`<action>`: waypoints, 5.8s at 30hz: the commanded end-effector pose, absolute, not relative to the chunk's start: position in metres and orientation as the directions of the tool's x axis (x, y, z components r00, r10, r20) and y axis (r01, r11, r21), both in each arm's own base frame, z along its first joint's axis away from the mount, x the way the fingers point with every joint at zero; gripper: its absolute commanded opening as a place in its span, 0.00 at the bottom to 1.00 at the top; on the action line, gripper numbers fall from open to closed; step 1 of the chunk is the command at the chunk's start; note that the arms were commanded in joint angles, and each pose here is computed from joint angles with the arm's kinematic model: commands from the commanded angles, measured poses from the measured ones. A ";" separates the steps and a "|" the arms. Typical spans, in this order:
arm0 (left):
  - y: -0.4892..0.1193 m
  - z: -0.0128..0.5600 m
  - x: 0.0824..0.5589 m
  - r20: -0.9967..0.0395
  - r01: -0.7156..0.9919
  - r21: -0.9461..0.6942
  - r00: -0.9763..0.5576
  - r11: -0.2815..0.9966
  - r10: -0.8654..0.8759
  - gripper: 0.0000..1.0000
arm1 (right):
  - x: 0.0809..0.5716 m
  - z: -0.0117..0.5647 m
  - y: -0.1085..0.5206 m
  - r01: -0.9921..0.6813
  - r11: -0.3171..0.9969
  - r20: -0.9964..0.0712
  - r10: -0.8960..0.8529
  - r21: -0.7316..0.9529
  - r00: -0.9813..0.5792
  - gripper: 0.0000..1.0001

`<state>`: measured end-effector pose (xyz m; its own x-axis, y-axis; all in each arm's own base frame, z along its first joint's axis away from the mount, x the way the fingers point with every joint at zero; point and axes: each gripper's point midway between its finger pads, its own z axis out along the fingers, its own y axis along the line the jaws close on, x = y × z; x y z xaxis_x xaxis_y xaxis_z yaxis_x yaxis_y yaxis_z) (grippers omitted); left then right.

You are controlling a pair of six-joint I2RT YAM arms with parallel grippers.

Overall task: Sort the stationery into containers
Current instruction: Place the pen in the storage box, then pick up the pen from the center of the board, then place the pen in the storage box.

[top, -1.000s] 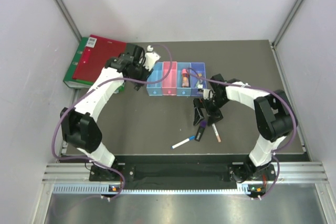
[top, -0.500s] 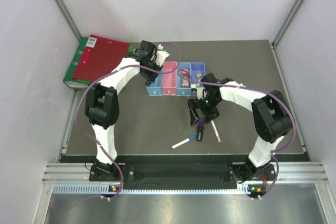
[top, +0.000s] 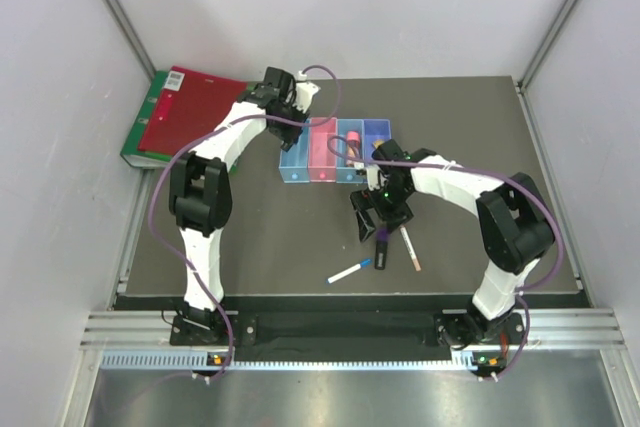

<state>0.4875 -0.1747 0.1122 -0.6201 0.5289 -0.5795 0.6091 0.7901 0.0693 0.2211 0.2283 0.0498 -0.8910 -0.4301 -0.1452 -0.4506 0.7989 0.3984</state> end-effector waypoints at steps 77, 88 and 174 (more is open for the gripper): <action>-0.137 0.187 0.469 -0.688 0.544 0.011 -0.604 0.839 0.401 0.65 | 0.266 0.090 0.238 -0.677 0.734 -0.318 -0.631 0.052 -0.708 0.00; -0.103 0.190 0.400 -0.633 0.572 0.121 -0.585 0.811 0.507 0.65 | 0.386 0.223 0.278 -0.665 0.746 -0.676 -0.496 -0.012 -0.544 0.00; -0.094 0.211 0.307 -0.727 0.675 0.233 -0.357 0.700 0.587 0.64 | 0.465 0.220 0.440 -0.806 0.528 -0.900 -0.163 0.267 -0.405 0.57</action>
